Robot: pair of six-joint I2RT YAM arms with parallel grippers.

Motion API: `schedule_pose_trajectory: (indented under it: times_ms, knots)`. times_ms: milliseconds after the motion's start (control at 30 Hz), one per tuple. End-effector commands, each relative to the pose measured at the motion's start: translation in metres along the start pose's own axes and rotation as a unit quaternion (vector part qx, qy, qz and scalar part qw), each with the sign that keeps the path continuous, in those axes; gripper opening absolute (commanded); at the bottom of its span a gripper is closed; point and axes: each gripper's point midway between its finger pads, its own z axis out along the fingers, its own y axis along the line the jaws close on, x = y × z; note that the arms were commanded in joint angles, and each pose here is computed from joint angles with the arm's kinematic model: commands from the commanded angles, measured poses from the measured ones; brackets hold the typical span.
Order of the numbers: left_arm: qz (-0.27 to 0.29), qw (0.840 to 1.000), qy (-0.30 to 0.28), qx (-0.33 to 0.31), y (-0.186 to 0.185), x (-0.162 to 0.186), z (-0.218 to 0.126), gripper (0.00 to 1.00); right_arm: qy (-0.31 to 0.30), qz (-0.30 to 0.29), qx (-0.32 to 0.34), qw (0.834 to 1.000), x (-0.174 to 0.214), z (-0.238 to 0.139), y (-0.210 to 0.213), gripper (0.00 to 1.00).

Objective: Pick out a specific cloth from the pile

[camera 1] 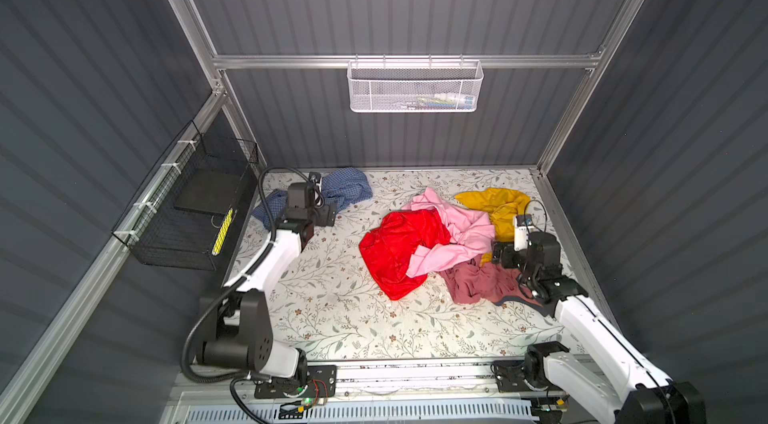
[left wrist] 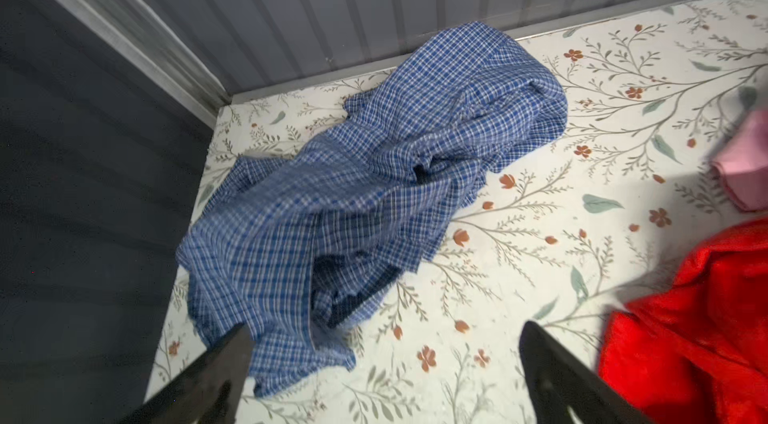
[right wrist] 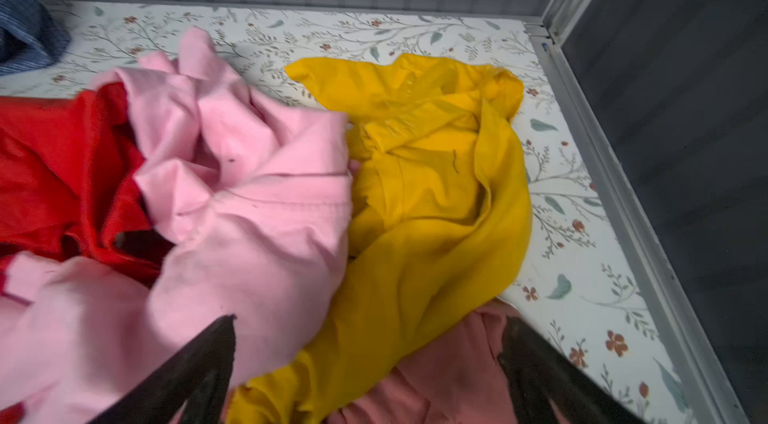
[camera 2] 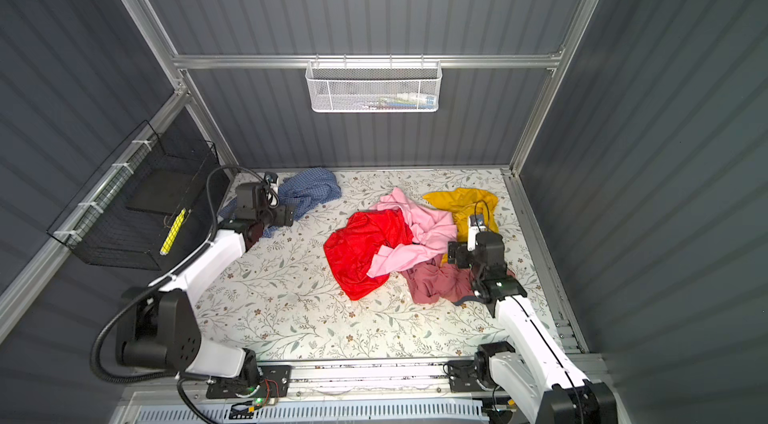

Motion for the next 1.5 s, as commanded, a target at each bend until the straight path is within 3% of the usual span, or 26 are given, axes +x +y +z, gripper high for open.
schedule_pose_trajectory:
  times_ms: [0,200,533,633,733,867,967,1067,1233,1467]
  knots:
    - [-0.077,0.997,-0.021,-0.012,0.002,0.019,-0.004,1.00,-0.104,0.013,0.053,0.993,-0.021,0.001,-0.022,0.99]
    - [-0.135,0.988,-0.052,-0.061,0.018,0.051,-0.017,1.00,-0.154,0.052,0.082,0.983,-0.018,0.011,-0.041,0.99]
    - [-0.097,0.987,-0.070,-0.111,0.029,0.089,-0.013,1.00,-0.190,0.048,0.024,0.980,-0.029,0.033,-0.029,0.99]
    - [-0.080,0.987,-0.091,-0.108,0.026,0.089,-0.007,1.00,-0.184,0.057,0.041,0.980,-0.026,0.036,-0.037,0.99]
    - [-0.071,0.988,-0.098,-0.092,0.018,0.095,0.010,1.00,-0.171,0.049,0.015,0.984,-0.017,0.057,-0.029,0.99]
    - [-0.033,0.992,-0.115,-0.035,-0.007,0.086,0.036,1.00,-0.151,0.054,0.019,0.987,-0.020,0.063,-0.031,0.99]
    - [-0.044,0.992,-0.107,-0.044,-0.003,0.097,0.054,1.00,-0.129,0.054,0.020,0.990,-0.018,0.069,-0.031,0.99]
    - [-0.082,0.988,-0.108,-0.072,0.014,0.109,0.052,1.00,-0.144,0.054,0.018,0.988,-0.020,0.069,-0.032,0.99]
    - [-0.086,0.988,-0.087,-0.090,0.019,0.110,0.058,1.00,-0.142,0.054,0.016,0.988,-0.021,0.069,-0.031,0.99]
    - [-0.072,0.992,-0.091,-0.053,0.008,0.106,0.061,1.00,-0.139,0.054,0.015,0.989,-0.020,0.070,-0.031,0.99]
